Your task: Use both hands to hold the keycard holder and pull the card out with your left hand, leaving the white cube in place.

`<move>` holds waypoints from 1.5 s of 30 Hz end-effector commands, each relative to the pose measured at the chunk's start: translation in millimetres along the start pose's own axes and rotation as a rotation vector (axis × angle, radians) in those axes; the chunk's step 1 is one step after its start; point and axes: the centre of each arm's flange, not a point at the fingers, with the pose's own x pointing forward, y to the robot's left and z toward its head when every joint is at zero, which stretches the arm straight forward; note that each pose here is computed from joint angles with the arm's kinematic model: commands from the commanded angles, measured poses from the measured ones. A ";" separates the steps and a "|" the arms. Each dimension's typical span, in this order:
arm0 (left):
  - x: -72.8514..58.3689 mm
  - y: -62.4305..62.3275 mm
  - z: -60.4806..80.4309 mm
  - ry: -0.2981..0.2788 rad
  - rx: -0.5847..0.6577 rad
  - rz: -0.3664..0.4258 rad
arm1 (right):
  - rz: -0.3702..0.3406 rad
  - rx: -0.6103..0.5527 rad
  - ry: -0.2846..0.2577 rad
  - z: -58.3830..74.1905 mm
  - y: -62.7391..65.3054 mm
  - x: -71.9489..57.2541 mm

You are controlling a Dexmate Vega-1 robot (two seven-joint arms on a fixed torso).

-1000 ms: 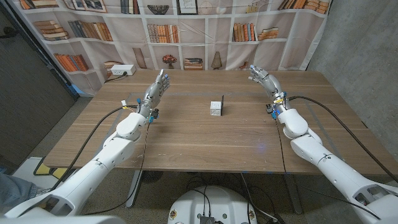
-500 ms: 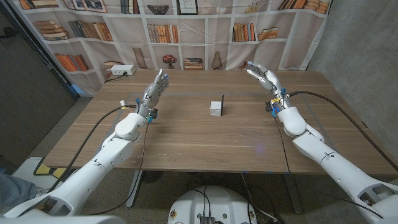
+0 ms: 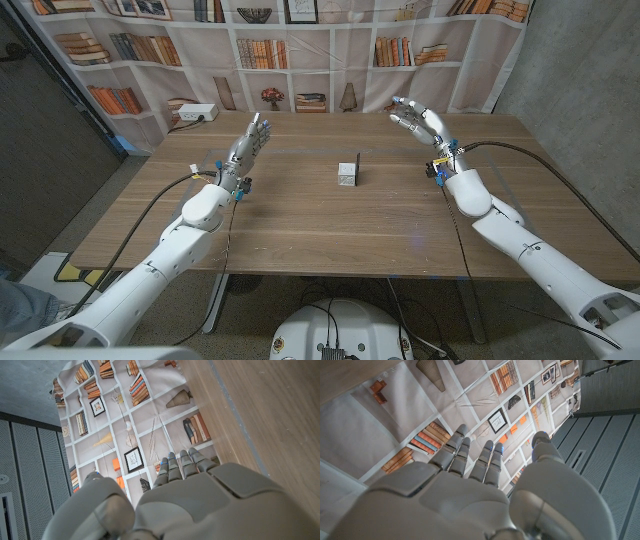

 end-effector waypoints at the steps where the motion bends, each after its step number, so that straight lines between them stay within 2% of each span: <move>1: -15.6 -0.7 -0.9 -0.002 -0.009 0.018 | 0.068 -0.091 -0.066 9.4 4.5 11.7; 9: -18.2 1.8 -2.0 -0.008 -0.014 0.018 | 0.063 -0.174 -0.062 15.4 8.7 17.8; 20: -21.4 4.9 -0.9 -0.022 -0.017 0.024 | 0.107 -0.281 -0.077 24.6 13.5 27.4; 29: -27.7 11.3 1.7 -0.027 -0.010 0.046 | 0.204 -0.314 -0.080 26.8 18.5 39.1; 38: -31.2 19.2 -1.4 0.014 0.017 0.045 | 0.304 -0.370 -0.081 31.6 18.5 45.1; 45: -35.5 23.1 1.7 0.014 0.035 0.062 | 0.337 -0.429 -0.108 40.2 15.7 49.9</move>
